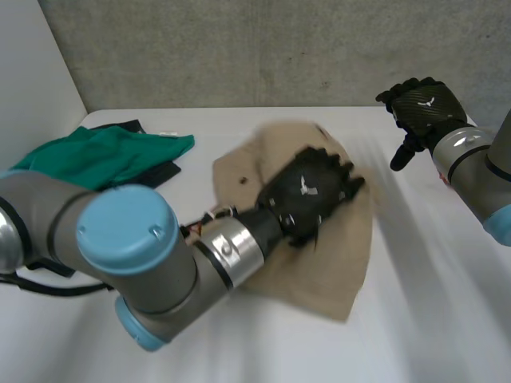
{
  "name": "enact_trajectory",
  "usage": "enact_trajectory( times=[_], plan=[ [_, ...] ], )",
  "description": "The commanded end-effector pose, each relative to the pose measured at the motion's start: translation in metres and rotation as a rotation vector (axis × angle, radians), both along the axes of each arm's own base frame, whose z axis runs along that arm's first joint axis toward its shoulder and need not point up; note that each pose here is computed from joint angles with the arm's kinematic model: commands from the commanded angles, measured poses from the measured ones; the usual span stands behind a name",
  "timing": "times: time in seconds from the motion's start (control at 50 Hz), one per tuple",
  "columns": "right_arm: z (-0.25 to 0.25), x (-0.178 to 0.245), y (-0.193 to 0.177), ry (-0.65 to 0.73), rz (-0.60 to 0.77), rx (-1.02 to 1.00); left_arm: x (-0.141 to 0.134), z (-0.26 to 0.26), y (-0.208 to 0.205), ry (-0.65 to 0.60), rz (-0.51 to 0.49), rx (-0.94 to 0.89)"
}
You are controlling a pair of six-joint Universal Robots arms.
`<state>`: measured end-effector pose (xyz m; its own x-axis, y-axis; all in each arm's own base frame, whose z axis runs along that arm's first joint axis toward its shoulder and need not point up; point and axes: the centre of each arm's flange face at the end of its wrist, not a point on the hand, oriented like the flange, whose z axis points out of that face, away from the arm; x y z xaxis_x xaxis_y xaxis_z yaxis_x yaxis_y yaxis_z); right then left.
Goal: Fold the laundry.
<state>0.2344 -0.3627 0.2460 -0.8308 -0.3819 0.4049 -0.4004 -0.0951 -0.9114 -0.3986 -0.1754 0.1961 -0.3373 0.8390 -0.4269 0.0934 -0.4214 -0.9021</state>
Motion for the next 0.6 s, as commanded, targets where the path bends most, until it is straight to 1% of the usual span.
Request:
enact_trajectory(
  times=[0.02, 0.14, 0.18, 0.22, 0.24, 0.3, 0.32, 0.38, 0.4, 0.46, 0.48, 0.56, 0.6],
  plan=[
    [0.001, -0.003, -0.003, 0.0, -0.016, 0.0, 0.02, -0.008, -0.023, -0.081, 0.132, -0.082],
    [0.006, 0.0, 0.004, 0.005, 0.009, 0.009, 0.047, 0.029, -0.024, -0.017, 0.236, -0.11],
    [0.009, 0.005, 0.012, 0.028, 0.051, 0.02, 0.06, 0.041, -0.022, 0.02, 0.279, -0.094],
    [0.008, 0.008, 0.016, 0.062, 0.085, 0.029, 0.068, 0.046, -0.02, 0.041, 0.312, -0.07],
    [0.005, 0.01, 0.022, 0.109, 0.127, 0.04, 0.075, 0.047, -0.018, 0.057, 0.345, -0.033],
    [-0.001, 0.014, 0.03, 0.198, 0.201, 0.056, 0.086, 0.043, -0.014, 0.065, 0.394, 0.035],
    [-0.007, 0.016, 0.035, 0.26, 0.249, 0.067, 0.092, 0.036, -0.01, 0.048, 0.429, 0.089],
    [-0.019, 0.018, 0.039, 0.344, 0.305, 0.092, 0.1, 0.022, -0.005, -0.001, 0.471, 0.168],
    [-0.027, 0.017, 0.041, 0.397, 0.327, 0.114, 0.106, 0.014, -0.001, -0.045, 0.499, 0.21],
    [-0.038, 0.018, 0.043, 0.472, 0.358, 0.133, 0.113, 0.003, 0.004, -0.115, 0.534, 0.27],
    [-0.046, 0.018, 0.043, 0.516, 0.37, 0.144, 0.116, -0.006, 0.006, -0.162, 0.554, 0.306],
    [-0.064, 0.019, 0.036, 0.591, 0.376, 0.142, 0.121, -0.028, 0.005, -0.256, 0.594, 0.375],
    [-0.071, 0.02, 0.032, 0.605, 0.381, 0.134, 0.121, -0.033, 0.0, -0.271, 0.603, 0.382]
  ],
)
